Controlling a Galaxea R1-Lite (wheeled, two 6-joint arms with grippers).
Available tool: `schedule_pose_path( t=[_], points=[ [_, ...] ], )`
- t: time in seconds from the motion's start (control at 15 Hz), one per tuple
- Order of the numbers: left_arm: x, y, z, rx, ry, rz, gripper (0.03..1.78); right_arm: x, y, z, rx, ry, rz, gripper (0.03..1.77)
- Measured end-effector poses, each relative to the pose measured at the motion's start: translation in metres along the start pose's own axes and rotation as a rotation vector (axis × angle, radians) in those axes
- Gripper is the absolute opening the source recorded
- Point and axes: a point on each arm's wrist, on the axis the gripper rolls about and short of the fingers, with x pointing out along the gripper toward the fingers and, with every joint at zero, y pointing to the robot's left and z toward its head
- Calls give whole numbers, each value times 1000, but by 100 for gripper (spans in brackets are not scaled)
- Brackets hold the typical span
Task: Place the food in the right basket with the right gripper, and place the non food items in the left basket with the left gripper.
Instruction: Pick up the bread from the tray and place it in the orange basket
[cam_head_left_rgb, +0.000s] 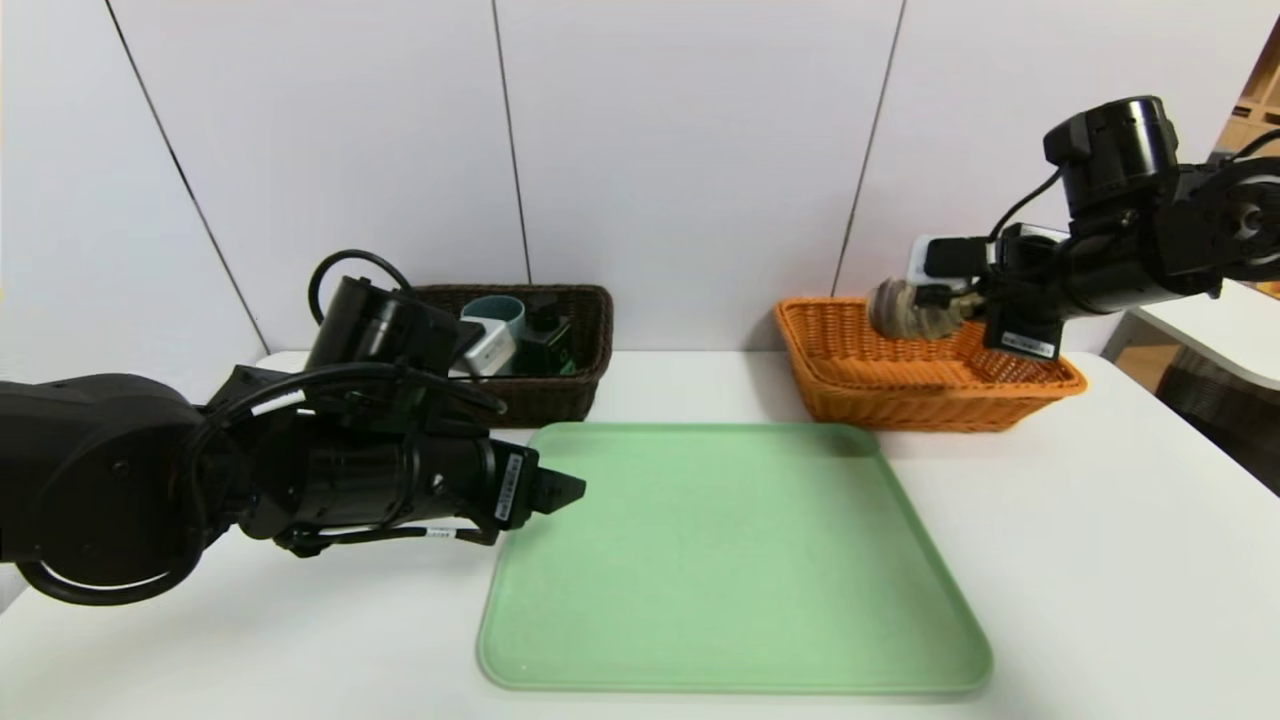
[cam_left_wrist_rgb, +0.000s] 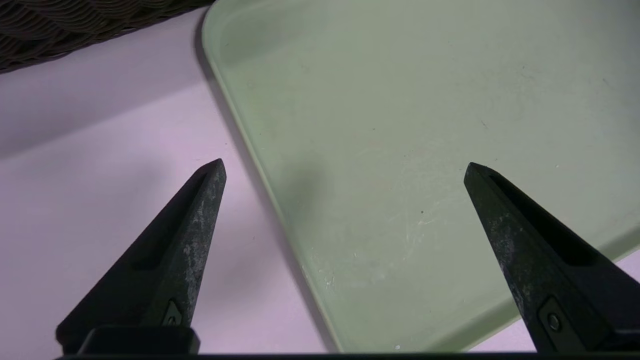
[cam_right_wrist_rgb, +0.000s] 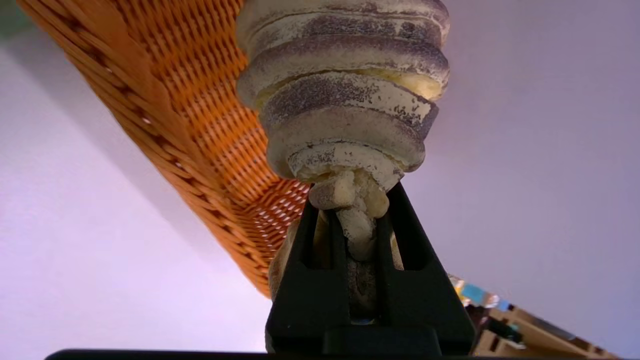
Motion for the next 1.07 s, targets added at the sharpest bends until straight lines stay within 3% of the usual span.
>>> schedule_pose_path(
  t=[0.33,0.87,1.07],
  points=[
    [10,0,1,-1,-11,-4,169,32,-7,-2,-119,36,3,19],
    [14,0,0,-5,-12,-2,169,93,3,1,-106,66,63,19],
    [15,1,0,-6,-10,-1,169,102,3,5,-61,59,62,63]
  ],
)
